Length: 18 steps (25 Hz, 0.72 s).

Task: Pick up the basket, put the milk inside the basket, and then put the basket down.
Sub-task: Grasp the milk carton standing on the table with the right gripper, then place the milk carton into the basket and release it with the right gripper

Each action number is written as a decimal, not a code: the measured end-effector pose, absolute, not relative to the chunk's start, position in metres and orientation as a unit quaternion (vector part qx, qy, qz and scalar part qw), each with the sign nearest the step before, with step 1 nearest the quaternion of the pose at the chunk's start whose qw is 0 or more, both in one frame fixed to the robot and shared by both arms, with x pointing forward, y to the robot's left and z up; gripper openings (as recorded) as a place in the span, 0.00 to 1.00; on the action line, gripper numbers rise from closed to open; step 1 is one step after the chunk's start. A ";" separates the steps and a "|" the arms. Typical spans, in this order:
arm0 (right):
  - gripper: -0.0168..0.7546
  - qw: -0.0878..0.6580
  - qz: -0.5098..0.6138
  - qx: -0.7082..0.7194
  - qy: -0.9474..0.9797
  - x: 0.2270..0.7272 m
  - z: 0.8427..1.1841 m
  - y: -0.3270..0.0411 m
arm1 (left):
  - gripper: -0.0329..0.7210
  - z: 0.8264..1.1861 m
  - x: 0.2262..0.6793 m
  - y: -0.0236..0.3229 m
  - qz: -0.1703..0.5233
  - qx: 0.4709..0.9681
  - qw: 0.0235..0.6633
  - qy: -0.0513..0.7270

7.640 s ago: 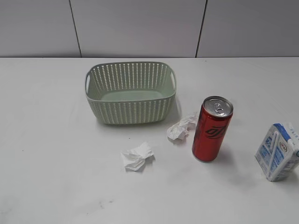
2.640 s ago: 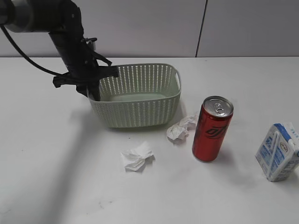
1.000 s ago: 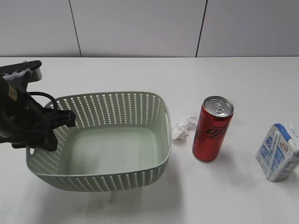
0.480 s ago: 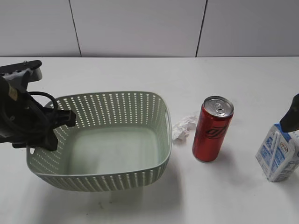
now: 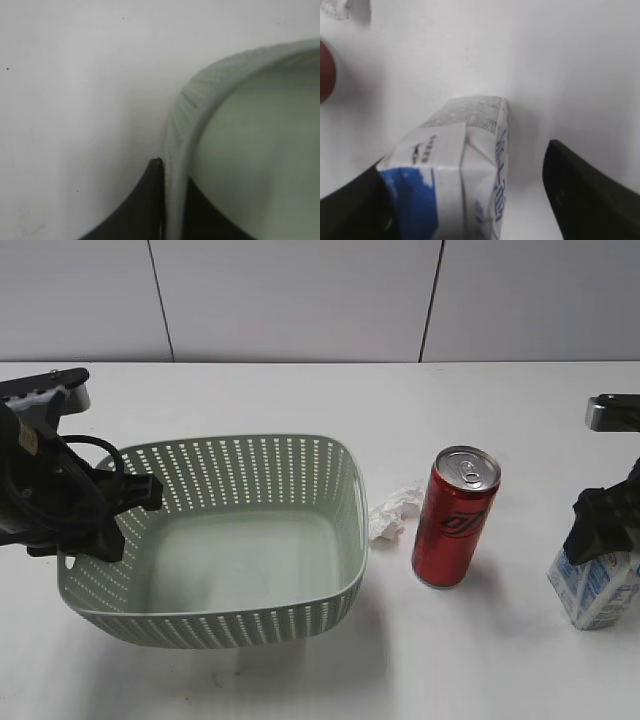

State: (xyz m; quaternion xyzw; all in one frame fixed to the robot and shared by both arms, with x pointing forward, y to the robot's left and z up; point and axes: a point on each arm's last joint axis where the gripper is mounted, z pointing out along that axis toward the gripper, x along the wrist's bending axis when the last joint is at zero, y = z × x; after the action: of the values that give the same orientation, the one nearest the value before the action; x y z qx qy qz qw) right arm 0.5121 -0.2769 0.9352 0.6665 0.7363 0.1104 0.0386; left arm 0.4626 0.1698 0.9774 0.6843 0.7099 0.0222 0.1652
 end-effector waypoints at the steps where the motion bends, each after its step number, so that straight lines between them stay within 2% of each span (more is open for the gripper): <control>1: 0.75 0.035 0.109 0.668 0.735 0.512 0.933 -0.277 | 0.04 0.977 0.463 0.170 0.022 0.684 0.165 0.710; 4: 0.63 0.028 0.113 0.674 0.729 0.513 0.932 -0.275 | 0.04 0.977 0.463 0.170 0.022 0.684 0.165 0.710; 7: 0.46 0.027 0.115 0.676 0.727 0.513 0.932 -0.275 | 0.04 0.977 0.463 0.170 0.023 0.684 0.166 0.710; 8: 0.44 0.025 0.115 0.677 0.726 0.513 0.932 -0.275 | 0.04 0.978 0.463 0.170 0.023 0.684 0.167 0.710; 14: 0.44 0.005 0.103 0.676 0.730 0.511 0.937 -0.274 | 0.04 0.978 0.463 0.170 0.023 0.684 0.167 0.710; 18: 0.44 0.043 0.143 0.669 0.728 0.505 0.969 -0.274 | 0.04 0.978 0.463 0.170 0.023 0.684 0.168 0.710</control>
State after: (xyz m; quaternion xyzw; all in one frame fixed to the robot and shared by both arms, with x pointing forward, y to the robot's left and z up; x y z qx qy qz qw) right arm 0.5048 -0.2739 0.9692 0.6688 0.7283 0.1429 0.0432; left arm 0.4630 0.1696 0.9776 0.6840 0.7096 0.0229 0.1675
